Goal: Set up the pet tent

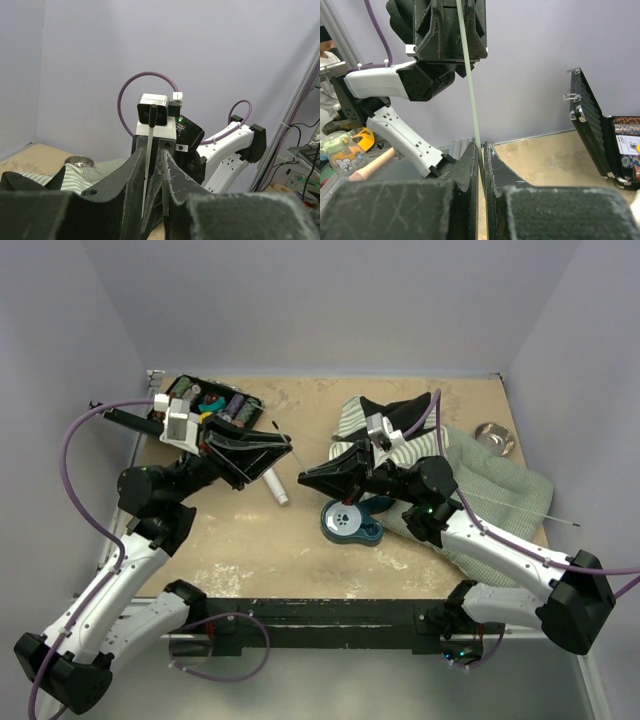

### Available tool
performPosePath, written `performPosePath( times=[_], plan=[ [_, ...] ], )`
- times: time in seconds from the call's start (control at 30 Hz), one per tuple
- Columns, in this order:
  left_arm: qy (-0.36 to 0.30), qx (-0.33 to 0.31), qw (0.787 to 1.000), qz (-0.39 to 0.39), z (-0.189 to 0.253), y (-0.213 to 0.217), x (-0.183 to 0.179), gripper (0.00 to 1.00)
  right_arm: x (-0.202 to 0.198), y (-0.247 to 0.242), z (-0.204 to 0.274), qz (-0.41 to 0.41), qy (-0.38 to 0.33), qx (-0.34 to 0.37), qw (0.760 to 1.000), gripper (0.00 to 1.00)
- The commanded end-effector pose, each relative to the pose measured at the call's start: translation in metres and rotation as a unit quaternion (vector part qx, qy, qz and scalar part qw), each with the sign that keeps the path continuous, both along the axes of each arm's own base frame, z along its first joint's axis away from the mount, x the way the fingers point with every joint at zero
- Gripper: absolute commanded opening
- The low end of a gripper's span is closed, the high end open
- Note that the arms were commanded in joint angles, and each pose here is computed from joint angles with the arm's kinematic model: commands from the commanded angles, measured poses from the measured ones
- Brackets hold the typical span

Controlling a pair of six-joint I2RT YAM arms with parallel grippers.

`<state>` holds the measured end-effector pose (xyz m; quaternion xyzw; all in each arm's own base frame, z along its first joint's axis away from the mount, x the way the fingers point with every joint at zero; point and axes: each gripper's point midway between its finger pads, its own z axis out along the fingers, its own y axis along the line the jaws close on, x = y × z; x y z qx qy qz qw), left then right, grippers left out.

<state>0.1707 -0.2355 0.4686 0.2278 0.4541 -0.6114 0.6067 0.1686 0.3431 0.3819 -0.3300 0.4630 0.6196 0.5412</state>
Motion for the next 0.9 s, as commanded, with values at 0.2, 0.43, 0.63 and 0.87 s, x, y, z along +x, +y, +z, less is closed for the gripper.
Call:
performPosePath(
  times=[0.2,0.43,0.63,0.87],
  plan=[
    [-0.039,-0.023,0.999,-0.014,0.027,0.0,-0.011,0.29,-0.003,-0.002,-0.006,0.008,0.039,0.001,0.999,0.0],
    [-0.04,-0.022,0.999,-0.016,0.027,-0.006,-0.006,0.19,-0.005,-0.001,-0.007,0.011,0.038,0.001,0.999,0.0],
    [-0.034,-0.003,0.999,-0.033,0.021,-0.011,-0.008,0.0,-0.007,-0.002,-0.006,0.014,0.033,0.0,0.999,0.0],
    [-0.047,0.111,0.991,-0.066,-0.002,-0.018,-0.023,0.0,-0.003,-0.007,0.0,0.013,-0.033,-0.086,0.996,0.7]
  ],
)
